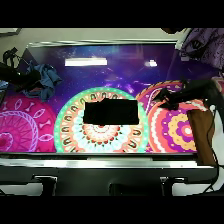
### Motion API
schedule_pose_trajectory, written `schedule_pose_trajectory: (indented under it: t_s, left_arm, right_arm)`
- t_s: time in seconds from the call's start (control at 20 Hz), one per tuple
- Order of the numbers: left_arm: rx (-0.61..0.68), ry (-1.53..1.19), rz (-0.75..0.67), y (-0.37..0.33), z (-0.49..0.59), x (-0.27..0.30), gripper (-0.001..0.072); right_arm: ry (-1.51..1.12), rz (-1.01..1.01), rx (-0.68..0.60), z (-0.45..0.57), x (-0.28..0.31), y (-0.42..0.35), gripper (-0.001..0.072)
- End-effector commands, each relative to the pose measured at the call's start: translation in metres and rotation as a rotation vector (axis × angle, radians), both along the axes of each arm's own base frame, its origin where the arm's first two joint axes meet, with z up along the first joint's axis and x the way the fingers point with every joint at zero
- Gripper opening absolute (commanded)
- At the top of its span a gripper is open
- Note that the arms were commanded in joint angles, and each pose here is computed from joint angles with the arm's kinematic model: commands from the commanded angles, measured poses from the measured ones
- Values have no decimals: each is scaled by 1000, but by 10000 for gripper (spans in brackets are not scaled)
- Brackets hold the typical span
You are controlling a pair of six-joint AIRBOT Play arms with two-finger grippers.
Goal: Fold the clothes and pants, and hang the long-sleeved shirts on hangers.
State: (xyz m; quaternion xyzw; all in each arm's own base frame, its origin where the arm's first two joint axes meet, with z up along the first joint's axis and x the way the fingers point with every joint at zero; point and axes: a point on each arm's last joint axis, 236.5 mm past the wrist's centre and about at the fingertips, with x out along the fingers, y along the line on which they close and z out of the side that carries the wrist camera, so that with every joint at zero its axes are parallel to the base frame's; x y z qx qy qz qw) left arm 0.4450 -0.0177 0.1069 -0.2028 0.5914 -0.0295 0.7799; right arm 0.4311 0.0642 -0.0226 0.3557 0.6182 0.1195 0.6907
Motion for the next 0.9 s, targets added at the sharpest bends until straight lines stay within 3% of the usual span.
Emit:
schedule_pose_trajectory:
  t_s: [0.0, 0.25, 0.3, 0.35, 0.4, 0.45, 0.5, 0.85]
  left_arm:
    - [0, -1, 1, 0, 0, 0, 19]
    - [0, -1, -1, -1, 0, 0, 19]
    - [0, -1, -3, -1, 0, 0, 19]
    - [0, -1, -3, -2, 0, 0, 19]
    - [0, -1, -4, -2, 0, 0, 19]
    - [0, -1, -4, -2, 0, 0, 19]
    - [0, -1, -4, -2, 0, 0, 19]
    - [-3, -1, -5, -3, 0, 0, 19]
  right_arm:
    - [37, 58, 104, -48, -9, 41, 540]
    - [50, 114, 102, -85, -8, 96, 531]
    - [51, 123, 101, -89, -9, 104, 501]
    - [46, 134, 99, -90, -10, 112, 426]
    - [42, 143, 99, -89, -11, 117, 279]
    - [40, 152, 110, -84, -11, 121, 71]
    - [28, 158, 118, -76, -9, 122, 31]
    - [-218, 4, -23, 60, 56, 36, 29]
